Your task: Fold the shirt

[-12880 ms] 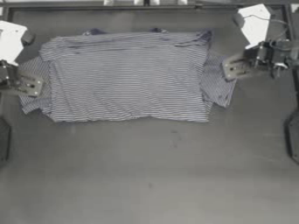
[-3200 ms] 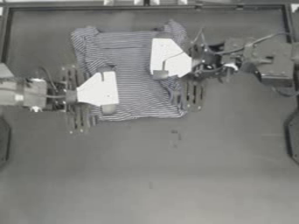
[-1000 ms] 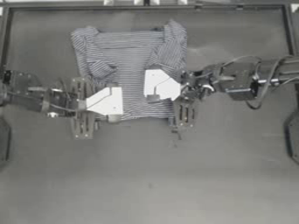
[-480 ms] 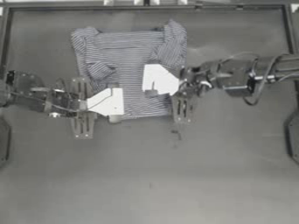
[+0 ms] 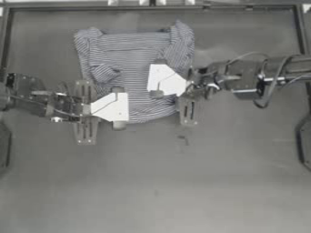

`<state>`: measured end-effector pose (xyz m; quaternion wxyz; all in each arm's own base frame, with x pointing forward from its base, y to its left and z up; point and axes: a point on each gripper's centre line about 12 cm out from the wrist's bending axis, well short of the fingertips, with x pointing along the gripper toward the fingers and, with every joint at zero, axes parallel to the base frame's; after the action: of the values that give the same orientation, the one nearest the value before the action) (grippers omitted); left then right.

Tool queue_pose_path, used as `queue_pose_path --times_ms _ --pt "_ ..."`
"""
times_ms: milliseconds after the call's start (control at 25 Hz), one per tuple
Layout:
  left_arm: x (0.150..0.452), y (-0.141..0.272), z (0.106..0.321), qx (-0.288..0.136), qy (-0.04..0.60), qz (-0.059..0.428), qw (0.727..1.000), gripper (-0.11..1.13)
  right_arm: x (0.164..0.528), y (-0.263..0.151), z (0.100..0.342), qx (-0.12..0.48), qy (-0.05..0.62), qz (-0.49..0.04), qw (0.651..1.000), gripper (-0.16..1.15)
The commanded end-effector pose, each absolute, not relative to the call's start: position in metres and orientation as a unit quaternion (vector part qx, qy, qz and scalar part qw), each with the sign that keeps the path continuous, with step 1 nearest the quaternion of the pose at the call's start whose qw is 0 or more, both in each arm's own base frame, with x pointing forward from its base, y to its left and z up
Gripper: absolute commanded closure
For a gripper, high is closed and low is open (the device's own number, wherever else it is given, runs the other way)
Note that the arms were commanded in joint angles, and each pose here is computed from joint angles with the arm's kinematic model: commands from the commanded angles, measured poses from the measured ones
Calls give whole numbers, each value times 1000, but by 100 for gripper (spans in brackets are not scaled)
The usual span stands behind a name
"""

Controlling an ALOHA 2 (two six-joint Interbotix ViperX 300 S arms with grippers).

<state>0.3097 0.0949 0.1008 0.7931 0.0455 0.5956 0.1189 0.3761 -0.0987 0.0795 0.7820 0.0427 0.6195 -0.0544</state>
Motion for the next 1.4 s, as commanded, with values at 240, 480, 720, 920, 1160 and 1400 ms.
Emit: queue_pose_path --times_ms 240,480,720,920,1160,1400 --pt "313 89 135 49 549 124 825 98 380 -80 105 51 591 -55 803 93" --pt "314 76 153 44 526 123 840 97 378 -65 130 76 562 -74 820 93" --pt "315 57 161 41 524 115 843 97 372 -49 145 91 557 -82 821 93" --pt "316 37 169 36 525 110 843 97 361 -39 150 97 563 -88 816 93" --pt "318 20 179 39 522 100 846 97 350 -22 153 118 561 -95 814 93" --pt "326 4 186 45 518 87 850 97 337 -2 158 132 557 -109 813 93"
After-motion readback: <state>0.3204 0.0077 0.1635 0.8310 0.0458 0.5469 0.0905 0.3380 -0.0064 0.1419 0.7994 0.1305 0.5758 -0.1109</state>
